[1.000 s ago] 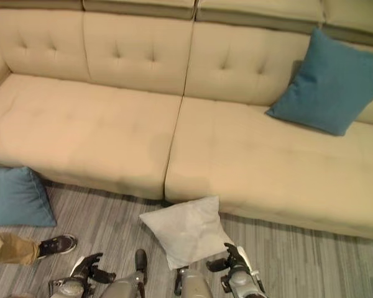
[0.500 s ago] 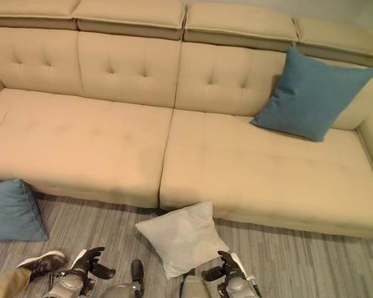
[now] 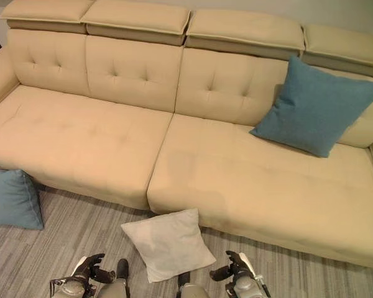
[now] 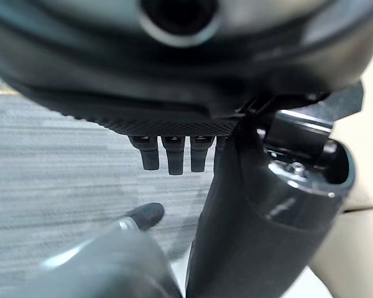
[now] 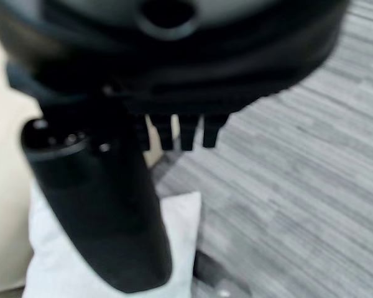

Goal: Pick up all the scattered cushions and arrange them neatly on the sofa.

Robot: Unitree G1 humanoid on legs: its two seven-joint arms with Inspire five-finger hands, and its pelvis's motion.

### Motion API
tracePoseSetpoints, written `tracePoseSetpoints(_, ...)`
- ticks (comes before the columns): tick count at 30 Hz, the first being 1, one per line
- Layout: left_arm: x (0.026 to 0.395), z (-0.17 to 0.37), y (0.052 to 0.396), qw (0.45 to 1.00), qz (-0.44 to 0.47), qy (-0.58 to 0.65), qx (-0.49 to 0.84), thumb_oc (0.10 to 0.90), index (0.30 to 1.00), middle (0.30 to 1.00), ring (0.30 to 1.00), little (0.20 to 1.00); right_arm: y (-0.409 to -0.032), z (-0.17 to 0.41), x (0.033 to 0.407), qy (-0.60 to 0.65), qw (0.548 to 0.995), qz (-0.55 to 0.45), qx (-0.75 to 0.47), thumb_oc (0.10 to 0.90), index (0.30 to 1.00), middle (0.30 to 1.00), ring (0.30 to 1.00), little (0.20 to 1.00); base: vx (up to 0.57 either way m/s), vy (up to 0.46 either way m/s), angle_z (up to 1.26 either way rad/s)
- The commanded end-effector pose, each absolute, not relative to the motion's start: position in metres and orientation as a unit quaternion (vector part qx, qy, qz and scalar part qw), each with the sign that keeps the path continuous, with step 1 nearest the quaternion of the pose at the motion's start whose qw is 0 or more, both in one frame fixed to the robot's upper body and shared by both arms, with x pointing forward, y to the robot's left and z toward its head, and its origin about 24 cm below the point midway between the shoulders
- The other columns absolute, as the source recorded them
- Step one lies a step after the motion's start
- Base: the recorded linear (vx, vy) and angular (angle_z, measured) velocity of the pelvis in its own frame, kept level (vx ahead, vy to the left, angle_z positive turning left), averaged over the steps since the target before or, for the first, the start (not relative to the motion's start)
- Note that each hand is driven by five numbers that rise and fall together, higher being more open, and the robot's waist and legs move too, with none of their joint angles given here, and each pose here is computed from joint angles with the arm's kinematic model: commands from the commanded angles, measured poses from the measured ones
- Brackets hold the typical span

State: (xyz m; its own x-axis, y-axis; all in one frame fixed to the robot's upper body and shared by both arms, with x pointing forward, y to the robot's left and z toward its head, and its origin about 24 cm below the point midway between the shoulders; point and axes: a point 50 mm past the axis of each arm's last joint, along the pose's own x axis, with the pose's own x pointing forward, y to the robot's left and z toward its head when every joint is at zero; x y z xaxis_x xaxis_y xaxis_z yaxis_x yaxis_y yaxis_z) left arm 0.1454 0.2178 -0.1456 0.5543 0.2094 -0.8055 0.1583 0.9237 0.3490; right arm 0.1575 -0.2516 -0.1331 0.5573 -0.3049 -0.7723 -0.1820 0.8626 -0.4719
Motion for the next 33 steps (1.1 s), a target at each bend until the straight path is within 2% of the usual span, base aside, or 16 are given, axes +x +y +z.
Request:
tracePoseSetpoints(1,0.145,-0.144,0.225,0.858,0.026,0.472,0.201,0.8,0.9,0.9,0.9,0.9,-0.256,-0.125,0.17,0.443,0.855,-0.053,-0.264,0.8,0.9,0.9,0.9,0.9,0.01,0.006,0.23)
tracePoseSetpoints(12,0.158,-0.137,0.233,0.864,0.031,0.453,0.217,0.8,0.9,0.9,0.9,0.9,-0.243,-0.126,0.176,0.435,0.862,-0.046,-0.256,0.8,0.9,0.9,0.9,0.9,0.0,0.042,0.11)
tracePoseSetpoints(15,0.18,-0.126,0.234,0.885,0.06,0.418,0.196,0.8,0.9,0.9,0.9,0.9,-0.24,-0.117,0.196,0.405,0.875,-0.052,-0.261,0.8,0.9,0.9,0.9,0.9,-0.16,0.005,0.02)
tracePoseSetpoints(16,0.201,-0.113,0.234,0.905,0.084,0.378,0.175,0.8,0.9,0.9,0.9,0.9,-0.242,-0.106,0.212,0.379,0.884,-0.066,-0.266,0.8,0.9,0.9,0.9,0.9,-0.18,-0.022,0.06)
tracePoseSetpoints(18,0.201,-0.113,0.234,0.905,0.084,0.378,0.175,0.8,0.9,0.9,0.9,0.9,-0.242,-0.106,0.212,0.379,0.884,-0.066,-0.266,0.8,0.9,0.9,0.9,0.9,-0.11,-0.028,0.06)
tracePoseSetpoints(19,0.222,-0.099,0.233,0.922,0.1,0.339,0.16,0.8,0.9,0.9,0.9,0.9,-0.243,-0.089,0.234,0.339,0.897,-0.083,-0.271,0.8,0.9,0.9,0.9,0.9,-0.11,-0.038,0.09)
tracePoseSetpoints(22,0.237,-0.087,0.233,0.931,0.11,0.312,0.156,0.8,0.9,0.9,0.9,0.9,-0.243,-0.072,0.254,0.298,0.91,-0.094,-0.272,0.8,0.9,0.9,0.9,0.9,-0.04,-0.045,0.11)
tracePoseSetpoints(24,0.265,-0.065,0.232,0.943,0.114,0.265,0.164,0.8,0.9,0.9,0.9,0.9,-0.242,-0.04,0.286,0.228,0.928,-0.118,-0.27,0.8,0.9,0.9,0.9,0.9,-0.16,-0.044,0.0)
tracePoseSetpoints(25,0.266,-0.065,0.232,0.944,0.114,0.265,0.164,0.8,0.9,0.9,0.9,0.9,-0.242,-0.04,0.286,0.228,0.928,-0.118,-0.27,0.8,0.9,0.9,0.9,0.9,-0.14,-0.029,-0.05)
tracePoseSetpoints(30,0.314,-0.008,0.231,0.969,0.142,0.151,0.132,0.8,0.9,0.9,0.9,0.9,-0.243,0.038,0.338,0.08,0.949,-0.165,-0.258,0.8,0.9,0.9,0.9,0.9,-0.11,-0.01,0.03)
tracePoseSetpoints(33,0.32,0.001,0.23,0.972,0.145,0.134,0.128,0.8,0.9,0.9,0.9,0.9,-0.242,0.051,0.345,0.059,0.95,-0.17,-0.255,0.8,0.9,0.9,0.9,0.9,-0.03,-0.018,0.01)
